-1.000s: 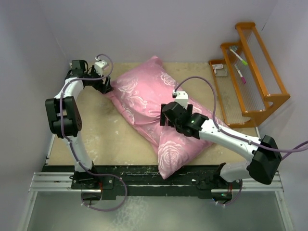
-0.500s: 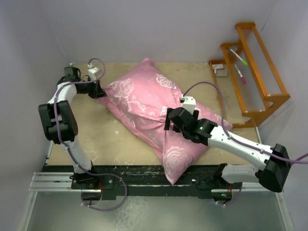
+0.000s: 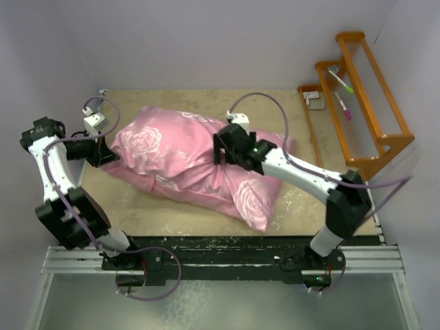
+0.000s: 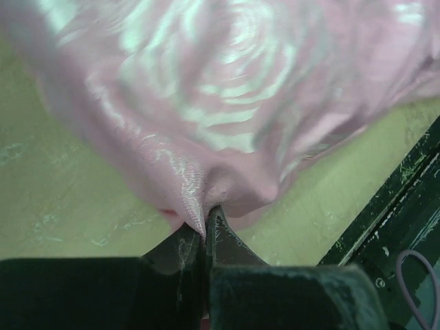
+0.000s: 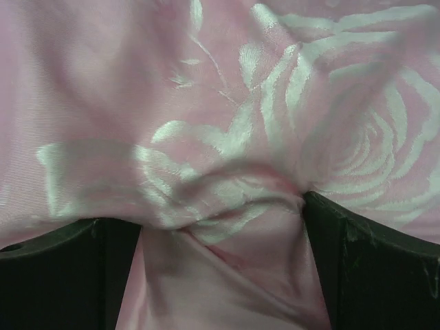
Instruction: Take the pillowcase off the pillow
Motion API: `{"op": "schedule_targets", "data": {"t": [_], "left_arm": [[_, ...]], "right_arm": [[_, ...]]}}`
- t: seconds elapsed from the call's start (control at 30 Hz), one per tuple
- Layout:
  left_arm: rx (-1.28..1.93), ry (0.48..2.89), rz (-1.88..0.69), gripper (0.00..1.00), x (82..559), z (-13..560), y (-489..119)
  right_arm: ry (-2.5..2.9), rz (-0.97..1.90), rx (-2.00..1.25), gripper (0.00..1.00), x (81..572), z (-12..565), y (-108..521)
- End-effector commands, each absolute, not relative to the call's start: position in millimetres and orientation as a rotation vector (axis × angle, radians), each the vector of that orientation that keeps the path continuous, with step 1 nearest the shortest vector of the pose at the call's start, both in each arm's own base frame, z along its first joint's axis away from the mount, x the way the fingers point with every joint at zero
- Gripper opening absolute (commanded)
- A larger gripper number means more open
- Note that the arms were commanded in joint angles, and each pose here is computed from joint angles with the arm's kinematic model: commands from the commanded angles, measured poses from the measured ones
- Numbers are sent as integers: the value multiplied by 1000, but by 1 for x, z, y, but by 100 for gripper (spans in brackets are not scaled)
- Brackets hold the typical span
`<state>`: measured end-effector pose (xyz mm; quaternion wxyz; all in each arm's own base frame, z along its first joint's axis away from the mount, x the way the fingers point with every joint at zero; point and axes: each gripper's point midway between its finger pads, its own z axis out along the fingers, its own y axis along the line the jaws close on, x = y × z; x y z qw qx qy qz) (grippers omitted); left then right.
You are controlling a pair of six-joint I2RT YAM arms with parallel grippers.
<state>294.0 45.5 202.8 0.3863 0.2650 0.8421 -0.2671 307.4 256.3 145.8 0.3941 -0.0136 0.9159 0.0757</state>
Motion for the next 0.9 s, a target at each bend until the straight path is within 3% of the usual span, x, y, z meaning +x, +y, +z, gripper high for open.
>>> {"op": "schedule_targets", "data": {"t": [0.0, 0.2, 0.3, 0.57, 0.87], "left_arm": [[797, 1920, -648, 0, 247, 277, -7], [824, 1550, -661, 0, 225, 366, -56], [808, 1519, -817, 0, 224, 383, -81], [847, 1505, -808, 0, 244, 406, -123], [844, 1473, -678, 0, 263, 436, -115]], "right_arm": [[2150, 218, -251, 100, 380, 212, 318], [1929, 339, -296, 100, 386, 302, 331], [1821, 292, -365, 100, 348, 304, 317], [1495, 415, -521, 100, 252, 350, 278], [1378, 277, -1003, 100, 211, 312, 309]]}}
